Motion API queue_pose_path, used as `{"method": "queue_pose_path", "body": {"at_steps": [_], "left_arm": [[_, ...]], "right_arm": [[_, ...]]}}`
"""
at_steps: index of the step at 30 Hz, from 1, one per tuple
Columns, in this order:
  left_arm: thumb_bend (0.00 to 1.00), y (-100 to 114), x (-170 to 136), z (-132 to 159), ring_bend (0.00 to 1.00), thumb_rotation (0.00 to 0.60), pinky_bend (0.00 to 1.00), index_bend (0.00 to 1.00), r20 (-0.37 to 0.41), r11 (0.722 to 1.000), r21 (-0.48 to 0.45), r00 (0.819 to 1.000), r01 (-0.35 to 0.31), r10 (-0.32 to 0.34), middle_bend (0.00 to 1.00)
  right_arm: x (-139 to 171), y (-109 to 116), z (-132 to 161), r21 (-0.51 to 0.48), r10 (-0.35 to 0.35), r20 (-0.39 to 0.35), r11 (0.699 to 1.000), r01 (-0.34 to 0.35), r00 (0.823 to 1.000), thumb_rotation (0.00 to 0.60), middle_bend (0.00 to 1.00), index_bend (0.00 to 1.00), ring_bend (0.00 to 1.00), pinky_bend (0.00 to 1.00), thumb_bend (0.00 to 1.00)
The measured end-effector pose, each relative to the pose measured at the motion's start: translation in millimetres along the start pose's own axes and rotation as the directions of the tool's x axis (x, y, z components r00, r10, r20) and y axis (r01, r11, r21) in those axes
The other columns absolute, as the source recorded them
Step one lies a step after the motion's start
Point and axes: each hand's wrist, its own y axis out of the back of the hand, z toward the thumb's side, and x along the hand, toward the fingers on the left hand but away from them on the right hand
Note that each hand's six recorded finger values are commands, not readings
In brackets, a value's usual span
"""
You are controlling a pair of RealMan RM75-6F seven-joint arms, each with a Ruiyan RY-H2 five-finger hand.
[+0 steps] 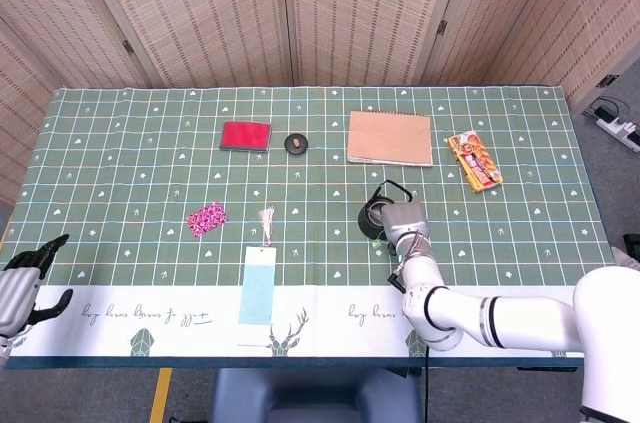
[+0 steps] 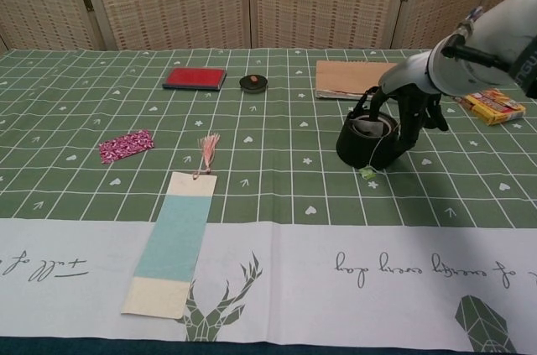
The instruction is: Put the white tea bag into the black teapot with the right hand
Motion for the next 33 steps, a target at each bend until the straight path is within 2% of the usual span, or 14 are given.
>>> {"method": "queue_pose_path", "body": {"at_steps": [13, 22, 30, 33], "left_arm": [[0.38, 3, 0, -3, 0.19, 0.600, 0.16, 0.00, -0.011, 1.000, -0.005, 1.000, -0.009, 0.009, 0.11], [0.38, 3, 0, -4, 0.19, 0.600, 0.16, 0.00, -0.012, 1.000, -0.004, 1.000, -0.011, 0.011, 0.11], [0.38, 2, 1, -4, 0.19, 0.600, 0.16, 0.00, -0.016, 1.000, 0.004, 1.000, -0.011, 0.011, 0.11], [0.38, 1, 1, -3, 0.19, 0.600, 0.16, 0.00, -0.019, 1.000, 0.011, 1.000, -0.009, 0.009, 0.11]], "right_arm": [[-11, -13, 8, 0.044, 0.043, 0.023, 0.998, -0.044, 0.999, 0.600, 0.91, 0.16, 0.73, 0.60, 0.42], [-8, -12, 7, 0.058, 0.035, 0.040, 0.998, -0.037, 0.999, 0.600, 0.91, 0.16, 0.73, 0.60, 0.42], [23, 2, 4, 0.030, -0.023, -0.015, 0.999, 0.023, 1.000, 0.600, 0.89, 0.16, 0.72, 0.60, 0.42], [43, 10, 0, 0.009, -0.062, -0.050, 0.998, 0.063, 0.997, 0.600, 0.82, 0.12, 0.67, 0.56, 0.42]]}}
